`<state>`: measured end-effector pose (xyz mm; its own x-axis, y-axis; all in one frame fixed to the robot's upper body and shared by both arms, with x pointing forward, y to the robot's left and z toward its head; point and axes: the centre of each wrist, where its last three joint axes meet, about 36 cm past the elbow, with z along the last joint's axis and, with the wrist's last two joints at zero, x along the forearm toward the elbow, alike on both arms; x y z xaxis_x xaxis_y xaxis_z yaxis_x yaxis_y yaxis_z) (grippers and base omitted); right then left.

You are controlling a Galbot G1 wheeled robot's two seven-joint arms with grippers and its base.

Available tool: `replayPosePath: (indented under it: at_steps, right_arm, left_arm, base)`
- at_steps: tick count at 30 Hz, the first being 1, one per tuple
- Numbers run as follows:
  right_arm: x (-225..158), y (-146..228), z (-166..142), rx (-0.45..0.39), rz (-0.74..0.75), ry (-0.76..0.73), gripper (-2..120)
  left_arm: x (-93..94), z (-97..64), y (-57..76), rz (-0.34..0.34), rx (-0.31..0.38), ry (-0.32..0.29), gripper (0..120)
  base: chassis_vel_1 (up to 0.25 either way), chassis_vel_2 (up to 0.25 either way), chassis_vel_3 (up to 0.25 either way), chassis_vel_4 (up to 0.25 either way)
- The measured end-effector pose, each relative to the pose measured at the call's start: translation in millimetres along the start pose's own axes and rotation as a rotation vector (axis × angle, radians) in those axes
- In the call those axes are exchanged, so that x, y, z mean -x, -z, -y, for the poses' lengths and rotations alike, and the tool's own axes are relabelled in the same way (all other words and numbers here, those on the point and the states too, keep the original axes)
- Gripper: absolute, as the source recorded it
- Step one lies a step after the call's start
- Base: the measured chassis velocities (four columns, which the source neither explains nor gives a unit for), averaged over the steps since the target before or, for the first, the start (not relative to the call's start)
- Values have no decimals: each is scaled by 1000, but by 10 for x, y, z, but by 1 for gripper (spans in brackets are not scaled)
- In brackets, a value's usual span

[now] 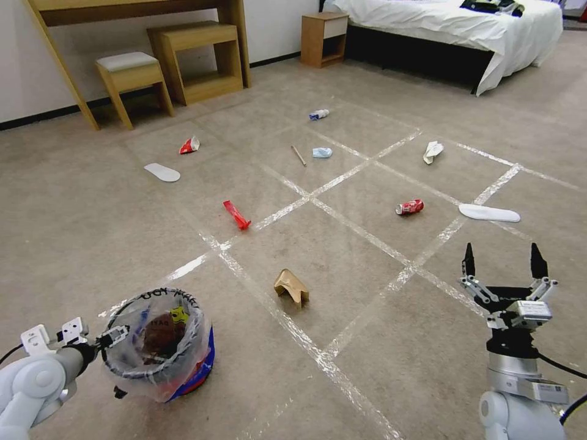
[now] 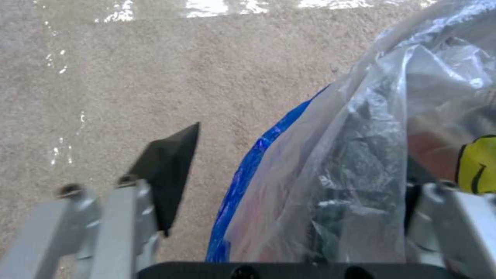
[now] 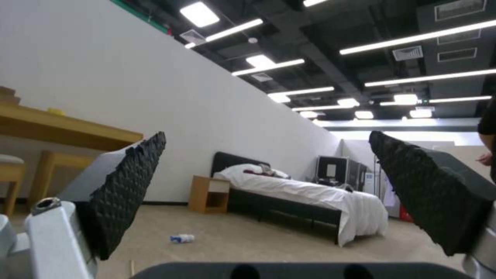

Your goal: Pick up the trash bin and place the garbage on the floor into it.

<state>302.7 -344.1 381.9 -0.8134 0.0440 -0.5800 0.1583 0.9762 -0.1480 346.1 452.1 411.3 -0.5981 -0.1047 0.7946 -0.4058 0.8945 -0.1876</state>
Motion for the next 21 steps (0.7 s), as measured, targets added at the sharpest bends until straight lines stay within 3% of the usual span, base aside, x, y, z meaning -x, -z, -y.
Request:
replayPosePath:
  at_steps: [6, 8, 12, 15, 21]
  right_arm:
    - [15, -9, -18, 7, 3, -7, 100]
    - [6, -25, -32, 11, -1, -9, 100]
    - [3, -30, -29, 13, -2, -10, 100]
    - [9, -15, -10, 18, 4, -15, 100]
    - [17, 0, 0, 18, 8, -16, 100]
  left_arm:
    - [-28, 32, -42, -1, 6, -10, 41]
    - [-34, 34, -60, -4, 8, -11, 28]
    - [-58, 49, -78, -6, 13, -14, 18]
    - [-100, 88, -101, -7, 20, -25, 0]
    - [-119, 114, -127, -11, 11, -31, 0]
  base:
    - [0, 0, 0, 0]
    - [0, 0, 0, 0]
    - [0, 0, 0, 0]
    - [0, 0, 0, 0]
    - [0, 0, 0, 0]
